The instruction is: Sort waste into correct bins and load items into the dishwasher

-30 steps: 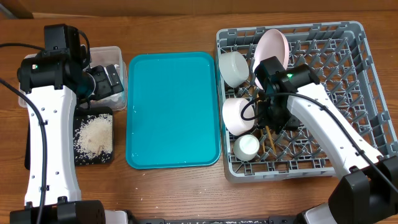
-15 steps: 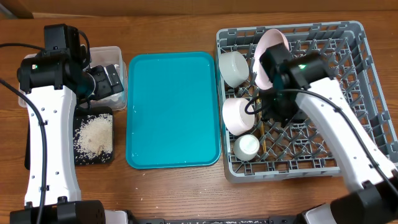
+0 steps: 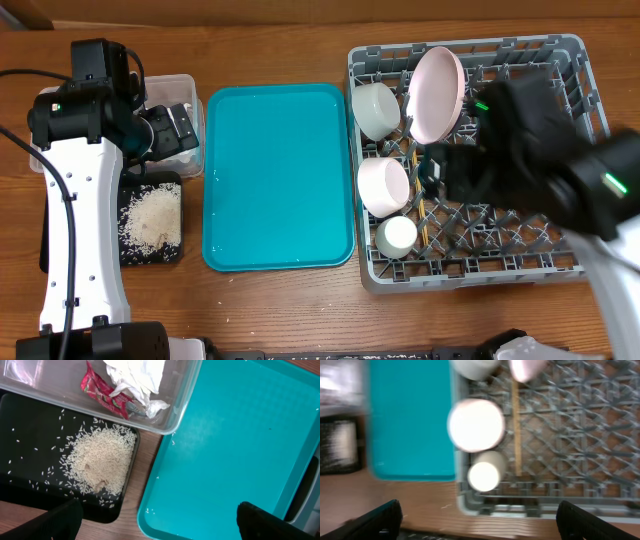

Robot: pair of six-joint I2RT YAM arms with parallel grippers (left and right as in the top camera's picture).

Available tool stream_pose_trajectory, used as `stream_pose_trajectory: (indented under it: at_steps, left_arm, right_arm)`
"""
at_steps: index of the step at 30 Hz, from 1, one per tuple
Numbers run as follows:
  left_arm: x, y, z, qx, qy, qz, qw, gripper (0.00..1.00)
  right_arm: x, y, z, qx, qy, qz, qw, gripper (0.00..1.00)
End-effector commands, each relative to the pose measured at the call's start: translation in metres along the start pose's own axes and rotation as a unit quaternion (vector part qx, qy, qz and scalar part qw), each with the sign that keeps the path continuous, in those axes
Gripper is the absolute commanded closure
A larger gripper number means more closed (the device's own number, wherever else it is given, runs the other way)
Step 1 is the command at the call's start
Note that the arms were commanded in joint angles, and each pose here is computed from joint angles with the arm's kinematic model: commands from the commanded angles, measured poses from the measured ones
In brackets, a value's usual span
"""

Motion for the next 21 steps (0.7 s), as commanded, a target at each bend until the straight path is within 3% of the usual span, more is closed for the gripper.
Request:
stream_pose_trajectory:
  at_steps: [1,7,14,21]
  left_arm:
    - [0.001,0.003,-0.003,-0.009,0.002,0.003,1.000,0.00]
    - [0.001,0.003,-0.003,-0.009,0.002,0.003,1.000,0.00]
    - [0.001,0.003,-0.003,-0.008,0.002,0.003,1.000,0.00]
    - [0.001,0.003,-0.003,-0.008,0.002,0.003,1.000,0.00]
  right_arm:
    - [0.007,-0.020,-0.038,-0.044,0.074,-0.005,0.996,0.00]
    - [-0.006,-0.032,-0.061,-0.108,0.033,-0.007,0.994,0.00]
    - [-0.014,-0.034,-0.084,-0.195,0.010,-0.111,0.974,0.00]
    - [-0.043,-0.032,-0.093,-0.311,-0.033,-0.040,0.949,0.00]
Point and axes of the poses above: each gripper's point midway between its finger pads, its own z axis out along the fingers, its own x axis along the line the jaws close on, y = z × x, the point moved 8 cm from there along -z, back along the fingers, and after that the axes turned 10 degrees about -z, right-handed, at the moved point
